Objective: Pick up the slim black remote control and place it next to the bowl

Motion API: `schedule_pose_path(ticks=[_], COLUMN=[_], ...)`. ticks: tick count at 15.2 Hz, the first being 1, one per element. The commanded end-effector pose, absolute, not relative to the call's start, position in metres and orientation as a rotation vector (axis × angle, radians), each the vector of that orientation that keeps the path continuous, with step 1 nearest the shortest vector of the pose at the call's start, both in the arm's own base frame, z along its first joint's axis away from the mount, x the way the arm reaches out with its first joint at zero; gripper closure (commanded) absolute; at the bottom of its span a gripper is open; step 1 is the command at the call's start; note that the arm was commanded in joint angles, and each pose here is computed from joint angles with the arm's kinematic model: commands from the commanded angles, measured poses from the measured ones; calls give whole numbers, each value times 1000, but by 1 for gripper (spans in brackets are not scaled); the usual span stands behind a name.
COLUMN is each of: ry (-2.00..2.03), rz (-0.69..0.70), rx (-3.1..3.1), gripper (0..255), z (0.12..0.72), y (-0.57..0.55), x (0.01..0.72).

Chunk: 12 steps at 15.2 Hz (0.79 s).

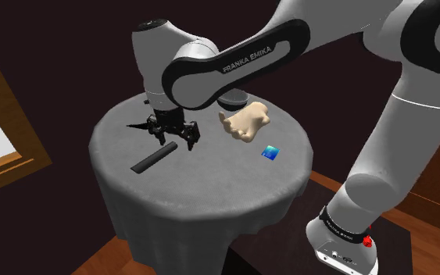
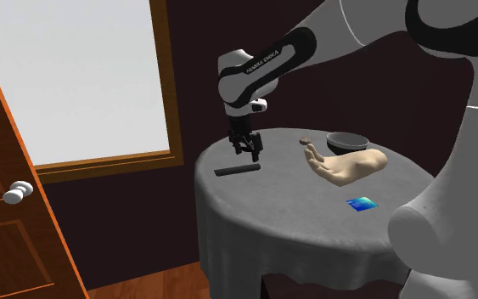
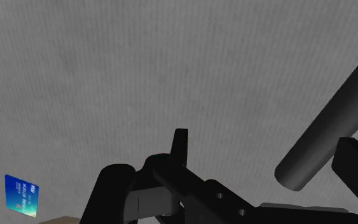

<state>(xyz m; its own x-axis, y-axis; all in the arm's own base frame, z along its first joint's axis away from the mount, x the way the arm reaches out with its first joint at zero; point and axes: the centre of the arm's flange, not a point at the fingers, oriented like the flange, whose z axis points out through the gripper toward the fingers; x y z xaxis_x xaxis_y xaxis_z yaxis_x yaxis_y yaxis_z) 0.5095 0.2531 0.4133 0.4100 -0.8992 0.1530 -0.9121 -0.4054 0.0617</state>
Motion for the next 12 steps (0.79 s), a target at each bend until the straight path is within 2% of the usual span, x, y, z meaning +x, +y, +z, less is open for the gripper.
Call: schedule_pose_path(ticks=[1,8,12], ry=[-1722,-1990,-2012], rz=[162,209,212], rx=[2447,2191,2167], gripper=[0,0,0], z=[397,351,332], y=[259,269,265], x=[532,615,622])
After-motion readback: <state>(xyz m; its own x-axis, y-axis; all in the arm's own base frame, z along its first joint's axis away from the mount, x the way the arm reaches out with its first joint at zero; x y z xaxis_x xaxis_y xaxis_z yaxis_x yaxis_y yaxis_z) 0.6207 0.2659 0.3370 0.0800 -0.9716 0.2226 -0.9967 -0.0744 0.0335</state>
